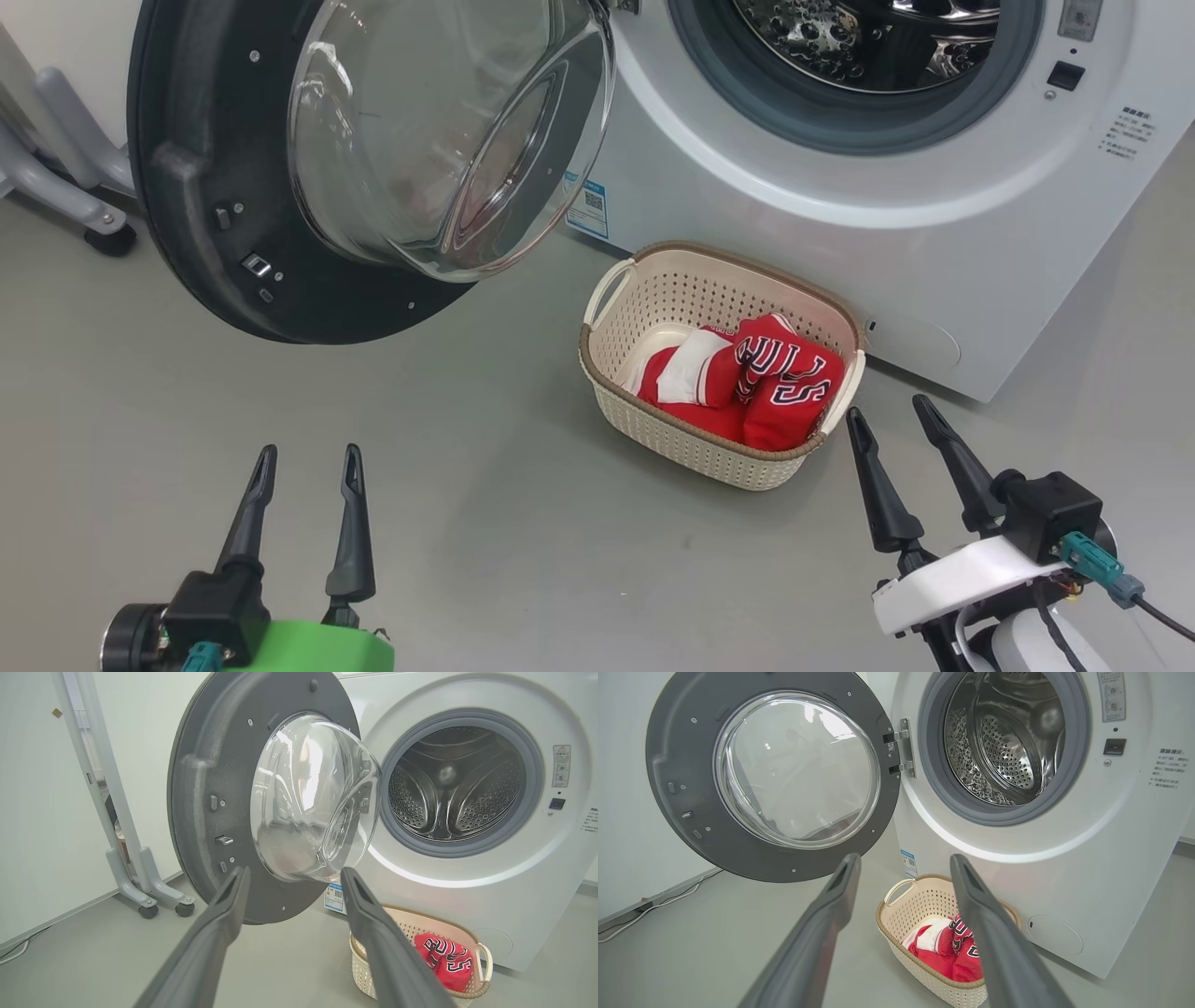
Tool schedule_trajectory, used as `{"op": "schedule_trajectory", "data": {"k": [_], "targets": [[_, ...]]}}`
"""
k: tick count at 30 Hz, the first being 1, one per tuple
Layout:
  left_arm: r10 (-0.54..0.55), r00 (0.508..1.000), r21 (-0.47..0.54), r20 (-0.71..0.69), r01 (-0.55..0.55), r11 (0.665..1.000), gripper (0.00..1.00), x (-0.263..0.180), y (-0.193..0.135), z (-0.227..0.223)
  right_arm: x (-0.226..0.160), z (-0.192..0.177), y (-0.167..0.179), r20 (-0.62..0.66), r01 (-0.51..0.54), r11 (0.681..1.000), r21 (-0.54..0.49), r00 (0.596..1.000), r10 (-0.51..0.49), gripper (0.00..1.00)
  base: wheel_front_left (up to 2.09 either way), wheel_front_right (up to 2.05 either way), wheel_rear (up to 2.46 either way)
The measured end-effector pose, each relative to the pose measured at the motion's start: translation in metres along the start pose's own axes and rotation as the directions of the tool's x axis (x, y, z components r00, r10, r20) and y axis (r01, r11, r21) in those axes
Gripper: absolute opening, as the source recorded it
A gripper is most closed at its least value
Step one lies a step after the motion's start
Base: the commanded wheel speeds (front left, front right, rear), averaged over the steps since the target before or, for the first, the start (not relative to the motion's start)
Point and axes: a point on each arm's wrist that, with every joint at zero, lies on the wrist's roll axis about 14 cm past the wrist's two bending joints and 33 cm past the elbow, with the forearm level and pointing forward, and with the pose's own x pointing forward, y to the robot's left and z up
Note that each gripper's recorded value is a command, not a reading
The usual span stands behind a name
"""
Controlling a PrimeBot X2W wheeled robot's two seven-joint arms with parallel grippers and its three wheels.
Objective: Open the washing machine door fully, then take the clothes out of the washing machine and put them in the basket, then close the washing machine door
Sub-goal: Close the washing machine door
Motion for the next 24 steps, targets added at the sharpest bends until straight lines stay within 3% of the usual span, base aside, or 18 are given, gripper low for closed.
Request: {"op": "schedule_trajectory", "data": {"k": [3, 4, 5, 6, 18, 24], "targets": [[0.0, 1.0, 0.001, -0.002, 0.0, 1.0, 1.0, 0.0, 0.0, 0.0, 0.0, 0.0, -0.002, -0.001, 0.003, 1.0, -0.001, 1.0, -0.003, 1.0, 0.0, 0.0, 0.0], [0.0, 1.0, 0.001, -0.003, 0.0, 1.0, 0.75, 0.0, 0.0, -0.001, 0.0, 0.0, -0.002, -0.001, 0.003, 1.0, -0.001, 1.0, -0.003, 1.0, 0.0, 0.0, 0.0], [0.001, 1.0, 0.002, -0.004, -0.001, 1.0, 0.32, 0.001, 0.0, -0.001, 0.0, -0.001, -0.002, -0.002, 0.003, 1.0, 0.0, 1.0, -0.003, 1.0, 0.0, 0.0, 0.0], [0.002, 1.0, 0.004, -0.005, -0.002, 1.0, 0.0, 0.001, 0.0, -0.001, 0.0, -0.001, -0.002, -0.002, 0.002, 1.0, 0.002, 1.0, -0.002, 1.0, 0.0, 0.0, 0.0], [0.019, 1.0, 0.028, 0.015, -0.019, 0.999, 0.0, 0.011, 0.004, 0.006, 0.0, -0.007, -0.011, -0.013, 0.0, 1.0, 0.009, 1.0, 0.0, 1.0, 0.0, 0.0, 0.0], [0.063, 0.992, 0.143, 0.111, -0.079, 0.987, 0.0, 0.031, 0.035, 0.04, -0.004, -0.014, -0.027, -0.037, 0.018, 1.0, 0.004, 0.999, -0.018, 1.0, 0.0, 0.0, 0.0]]}}
